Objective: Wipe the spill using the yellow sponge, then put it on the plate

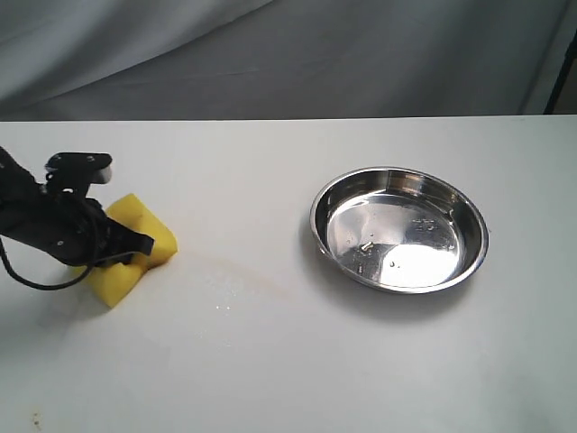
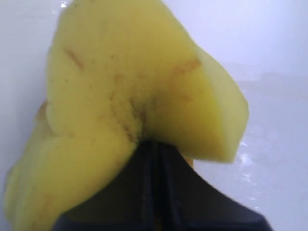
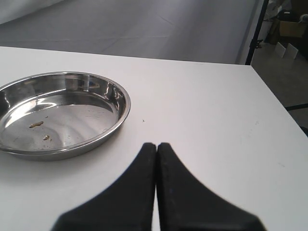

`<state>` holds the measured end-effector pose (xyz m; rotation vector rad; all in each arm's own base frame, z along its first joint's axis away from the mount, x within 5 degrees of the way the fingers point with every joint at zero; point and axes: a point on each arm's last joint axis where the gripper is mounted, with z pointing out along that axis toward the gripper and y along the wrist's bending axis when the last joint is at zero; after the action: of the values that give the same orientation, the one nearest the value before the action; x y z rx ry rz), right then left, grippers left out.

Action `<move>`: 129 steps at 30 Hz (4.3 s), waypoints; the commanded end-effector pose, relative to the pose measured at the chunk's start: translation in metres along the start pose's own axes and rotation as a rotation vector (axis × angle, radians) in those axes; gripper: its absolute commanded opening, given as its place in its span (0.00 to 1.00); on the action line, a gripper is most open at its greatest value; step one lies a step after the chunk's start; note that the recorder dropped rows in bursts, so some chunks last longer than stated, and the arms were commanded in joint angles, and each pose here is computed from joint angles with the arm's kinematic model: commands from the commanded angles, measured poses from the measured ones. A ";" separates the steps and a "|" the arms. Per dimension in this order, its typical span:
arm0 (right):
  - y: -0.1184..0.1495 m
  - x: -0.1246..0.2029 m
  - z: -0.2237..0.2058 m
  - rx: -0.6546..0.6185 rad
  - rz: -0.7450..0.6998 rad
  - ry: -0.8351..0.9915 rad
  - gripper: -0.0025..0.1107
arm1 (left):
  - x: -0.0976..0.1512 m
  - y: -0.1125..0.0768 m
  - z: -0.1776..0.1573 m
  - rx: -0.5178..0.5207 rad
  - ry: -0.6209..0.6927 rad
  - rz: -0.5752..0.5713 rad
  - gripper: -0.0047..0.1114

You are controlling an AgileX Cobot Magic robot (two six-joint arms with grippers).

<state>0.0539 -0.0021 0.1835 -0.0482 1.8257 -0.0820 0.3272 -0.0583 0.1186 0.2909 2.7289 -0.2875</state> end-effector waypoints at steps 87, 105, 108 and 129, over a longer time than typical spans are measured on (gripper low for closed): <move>0.000 0.001 0.000 0.001 -0.002 -0.007 0.02 | -0.044 -0.313 0.049 0.322 -0.783 0.646 0.04; 0.000 0.001 0.000 0.001 -0.002 -0.007 0.02 | -0.057 -0.298 0.079 0.202 -0.561 0.775 0.04; 0.000 0.001 0.000 0.001 -0.002 -0.007 0.02 | -0.056 -0.297 0.080 0.200 -0.540 0.777 0.04; 0.000 0.001 0.000 0.001 -0.002 -0.007 0.02 | -0.056 -0.297 0.079 0.181 -0.547 0.860 0.04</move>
<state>0.0539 -0.0021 0.1835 -0.0482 1.8257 -0.0820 0.3331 -0.3687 0.1086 1.1653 1.8820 -0.3125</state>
